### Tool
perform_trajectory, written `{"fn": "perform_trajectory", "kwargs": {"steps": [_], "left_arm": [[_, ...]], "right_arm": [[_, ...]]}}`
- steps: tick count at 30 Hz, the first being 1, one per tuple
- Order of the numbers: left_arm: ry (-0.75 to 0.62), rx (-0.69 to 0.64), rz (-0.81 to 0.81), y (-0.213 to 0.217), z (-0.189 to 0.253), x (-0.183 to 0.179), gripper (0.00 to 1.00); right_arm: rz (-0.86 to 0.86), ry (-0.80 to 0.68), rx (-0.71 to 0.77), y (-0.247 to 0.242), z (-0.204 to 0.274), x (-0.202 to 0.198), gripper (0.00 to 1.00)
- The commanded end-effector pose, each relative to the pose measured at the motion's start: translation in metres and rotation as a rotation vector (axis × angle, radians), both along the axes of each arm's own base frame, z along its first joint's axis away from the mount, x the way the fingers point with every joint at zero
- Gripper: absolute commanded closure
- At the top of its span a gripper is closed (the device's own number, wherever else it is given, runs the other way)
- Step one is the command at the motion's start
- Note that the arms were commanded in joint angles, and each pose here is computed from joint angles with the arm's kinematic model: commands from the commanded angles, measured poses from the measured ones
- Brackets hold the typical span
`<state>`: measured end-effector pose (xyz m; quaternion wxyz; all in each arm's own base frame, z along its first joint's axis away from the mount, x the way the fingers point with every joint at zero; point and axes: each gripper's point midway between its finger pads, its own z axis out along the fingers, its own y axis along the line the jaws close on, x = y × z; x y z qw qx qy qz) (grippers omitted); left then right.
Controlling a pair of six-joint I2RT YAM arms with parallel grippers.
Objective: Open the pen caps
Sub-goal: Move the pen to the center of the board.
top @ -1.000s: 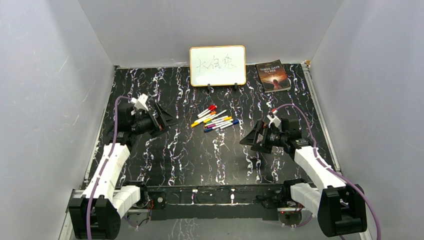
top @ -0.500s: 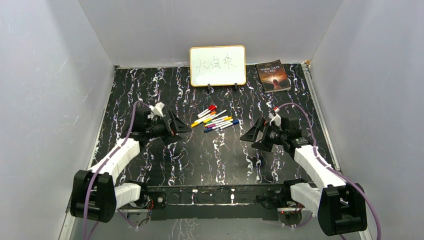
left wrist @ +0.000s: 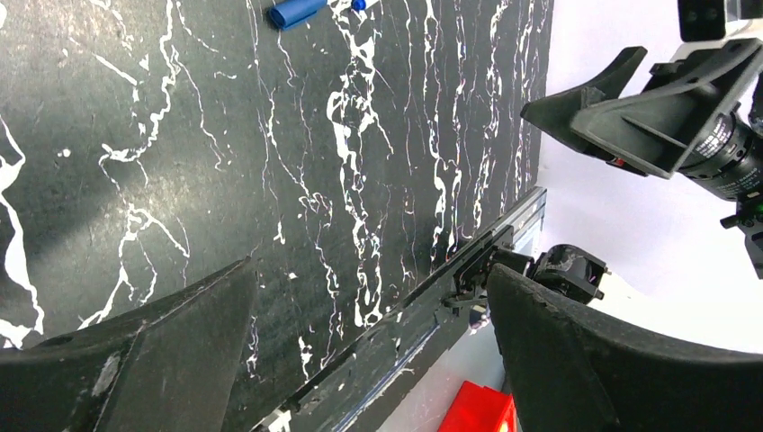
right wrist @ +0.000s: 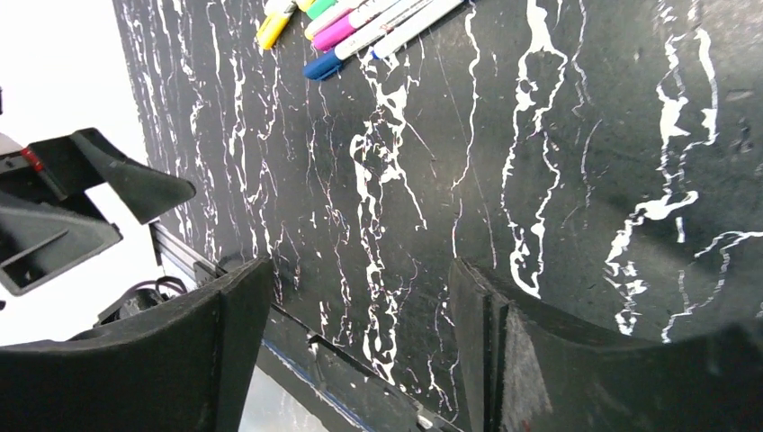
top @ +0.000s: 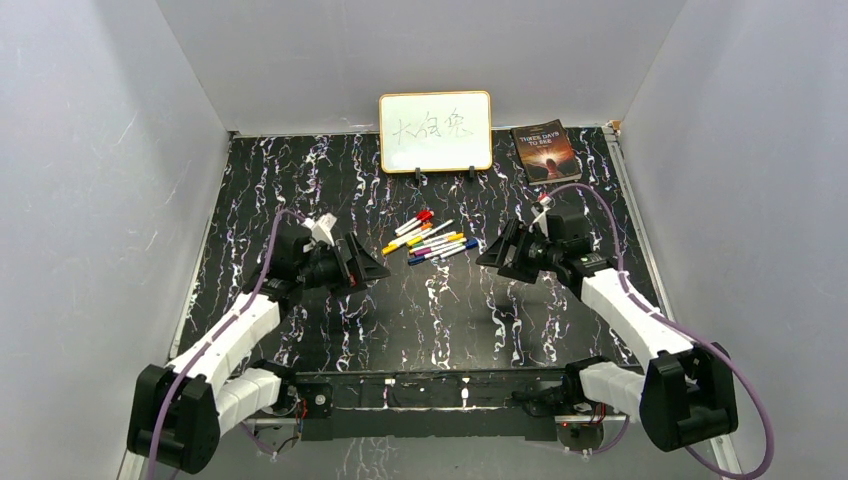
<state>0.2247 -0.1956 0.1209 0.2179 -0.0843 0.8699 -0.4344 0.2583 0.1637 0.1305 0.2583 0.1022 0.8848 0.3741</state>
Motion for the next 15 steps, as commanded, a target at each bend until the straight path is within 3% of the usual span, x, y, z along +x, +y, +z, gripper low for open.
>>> {"fn": "perform_trajectory", "kwargs": {"steps": [1,8,15], "left_arm": [[-0.008,0.005,-0.001,0.004,-0.002,-0.016,0.02],[-0.010,-0.004,-0.005,0.006,0.002,-0.026,0.02],[-0.030,0.032,-0.015,0.009,0.008,-0.025,0.02]], "right_arm": [[-0.035,-0.052,-0.052,0.016,0.012,0.018,0.36],[-0.039,-0.006,-0.202,0.047,-0.008,0.044,0.52],[-0.073,0.018,-0.373,0.050,-0.025,0.071,0.53]]}}
